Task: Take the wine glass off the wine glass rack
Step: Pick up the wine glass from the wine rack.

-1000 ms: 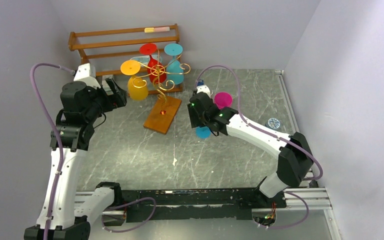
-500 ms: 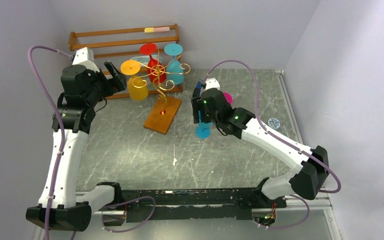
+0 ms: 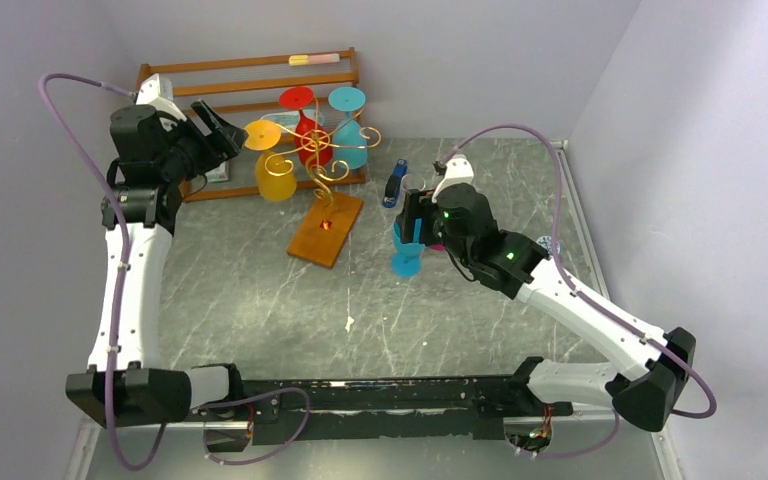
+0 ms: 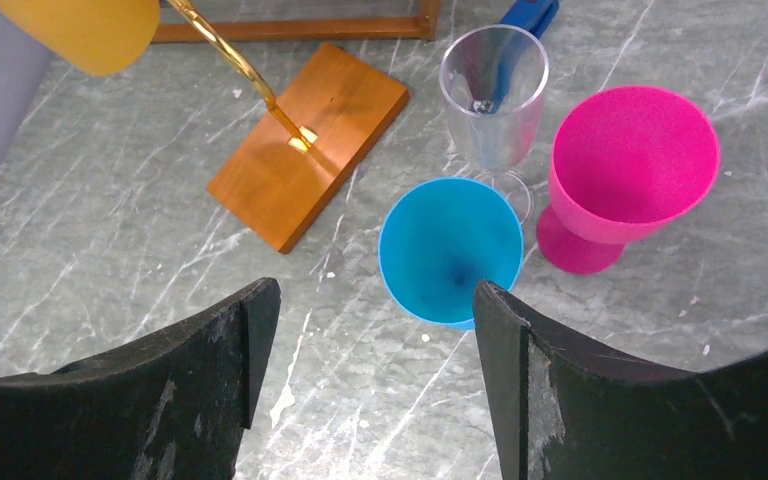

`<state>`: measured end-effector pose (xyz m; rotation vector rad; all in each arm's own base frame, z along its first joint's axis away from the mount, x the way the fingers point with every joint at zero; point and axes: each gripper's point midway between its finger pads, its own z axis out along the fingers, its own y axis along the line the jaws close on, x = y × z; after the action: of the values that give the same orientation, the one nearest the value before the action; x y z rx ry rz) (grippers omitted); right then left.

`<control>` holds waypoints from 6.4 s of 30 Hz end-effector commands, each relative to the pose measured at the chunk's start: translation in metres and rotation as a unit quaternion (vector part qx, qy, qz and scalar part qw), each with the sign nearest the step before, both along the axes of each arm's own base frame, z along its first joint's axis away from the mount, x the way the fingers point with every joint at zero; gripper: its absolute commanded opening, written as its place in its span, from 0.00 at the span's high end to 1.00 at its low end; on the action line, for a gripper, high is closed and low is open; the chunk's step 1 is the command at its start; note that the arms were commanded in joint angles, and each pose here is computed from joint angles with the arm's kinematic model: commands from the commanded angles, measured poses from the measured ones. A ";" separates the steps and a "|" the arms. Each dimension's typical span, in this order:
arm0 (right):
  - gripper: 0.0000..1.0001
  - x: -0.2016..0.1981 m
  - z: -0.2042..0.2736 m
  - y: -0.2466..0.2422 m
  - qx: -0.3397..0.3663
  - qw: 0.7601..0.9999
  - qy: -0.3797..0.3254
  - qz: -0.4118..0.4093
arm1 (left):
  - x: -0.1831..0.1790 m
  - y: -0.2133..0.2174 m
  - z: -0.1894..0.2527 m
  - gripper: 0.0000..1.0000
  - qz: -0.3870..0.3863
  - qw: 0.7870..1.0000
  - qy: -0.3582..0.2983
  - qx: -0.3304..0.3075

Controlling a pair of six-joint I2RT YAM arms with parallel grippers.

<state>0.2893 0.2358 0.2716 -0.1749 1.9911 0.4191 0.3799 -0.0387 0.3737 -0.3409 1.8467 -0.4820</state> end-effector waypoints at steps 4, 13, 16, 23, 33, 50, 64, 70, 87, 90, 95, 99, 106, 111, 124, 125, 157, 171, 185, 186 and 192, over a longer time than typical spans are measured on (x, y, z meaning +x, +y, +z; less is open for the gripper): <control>0.25 -0.001 0.005 -0.004 0.037 0.999 -0.003 -0.019 | 0.027 -0.015 -0.005 0.26 -0.069 0.992 -0.007 -0.105; 0.25 -0.002 -0.007 0.000 0.036 0.999 0.011 -0.015 | 0.031 -0.008 -0.024 0.43 -0.097 0.990 0.006 -0.107; 0.25 -0.002 -0.011 0.001 0.037 0.999 0.018 -0.017 | 0.029 -0.011 -0.027 0.45 -0.108 0.987 -0.003 -0.116; 0.25 -0.003 -0.013 0.006 0.045 0.999 0.023 -0.008 | 0.027 -0.018 -0.036 0.54 -0.135 0.983 0.007 -0.126; 0.24 -0.006 -0.016 0.002 0.044 0.999 0.024 -0.012 | 0.024 -0.011 -0.039 0.65 -0.128 0.982 0.012 -0.140; 0.24 -0.006 -0.017 0.009 0.052 0.998 0.035 -0.002 | 0.024 -0.017 -0.030 0.56 -0.145 0.972 -0.001 -0.186; 0.24 -0.007 -0.026 0.019 0.050 0.997 0.059 0.009 | 0.031 -0.006 -0.022 0.65 -0.104 0.977 -0.006 -0.188; 0.24 -0.005 -0.026 0.020 0.046 0.997 0.058 0.013 | 0.033 -0.010 -0.022 0.65 -0.118 0.974 -0.009 -0.194; 0.23 -0.004 -0.022 0.022 0.047 0.998 0.050 0.017 | 0.038 -0.012 -0.016 0.69 -0.128 0.970 -0.020 -0.208; 0.23 -0.004 -0.016 0.021 0.049 0.998 0.043 0.018 | 0.039 -0.012 -0.016 0.71 -0.130 0.969 -0.020 -0.210; 0.23 -0.004 -0.016 0.019 0.048 0.998 0.042 0.017 | 0.040 -0.017 -0.014 0.73 -0.145 0.964 -0.024 -0.222; 0.23 -0.005 -0.016 0.021 0.053 0.997 0.044 0.019 | 0.040 -0.018 -0.016 0.79 -0.151 0.963 -0.022 -0.223; 0.23 -0.008 -0.017 0.019 0.060 0.997 0.047 0.017 | 0.037 -0.019 -0.015 0.94 -0.150 0.962 -0.022 -0.226; 0.23 -0.008 -0.017 0.017 0.058 0.997 0.045 0.014 | 0.036 -0.022 -0.010 0.95 -0.158 0.957 -0.025 -0.243; 0.23 -0.009 -0.016 0.014 0.060 0.997 0.045 0.011 | 0.033 -0.027 -0.006 0.95 -0.161 0.934 -0.008 -0.319; 0.23 -0.009 -0.016 0.014 0.059 0.997 0.045 0.011 | 0.032 -0.027 -0.006 0.95 -0.163 0.931 -0.008 -0.325; 0.23 -0.011 -0.020 0.017 0.070 0.996 0.054 0.010 | 0.036 0.005 0.012 0.95 -0.027 0.896 -0.018 -0.443; 0.23 -0.010 -0.023 0.018 0.073 0.996 0.054 0.009 | 0.045 0.012 0.021 0.95 -0.012 0.901 -0.028 -0.432; 0.23 -0.009 -0.024 0.020 0.077 0.995 0.058 0.010 | 0.068 -0.003 0.015 0.95 -0.020 0.907 -0.012 -0.420; 0.23 -0.009 -0.024 0.019 0.075 0.995 0.058 0.008 | 0.069 -0.004 0.013 0.95 -0.019 0.907 -0.007 -0.420; 0.23 -0.009 -0.021 0.015 0.072 0.996 0.049 0.004 | 0.070 -0.011 0.010 0.95 -0.025 0.907 -0.007 -0.420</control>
<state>0.2777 0.2562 0.2473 -0.0943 2.0704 0.5972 0.4472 -0.0464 0.3722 -0.8976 1.5695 -1.3211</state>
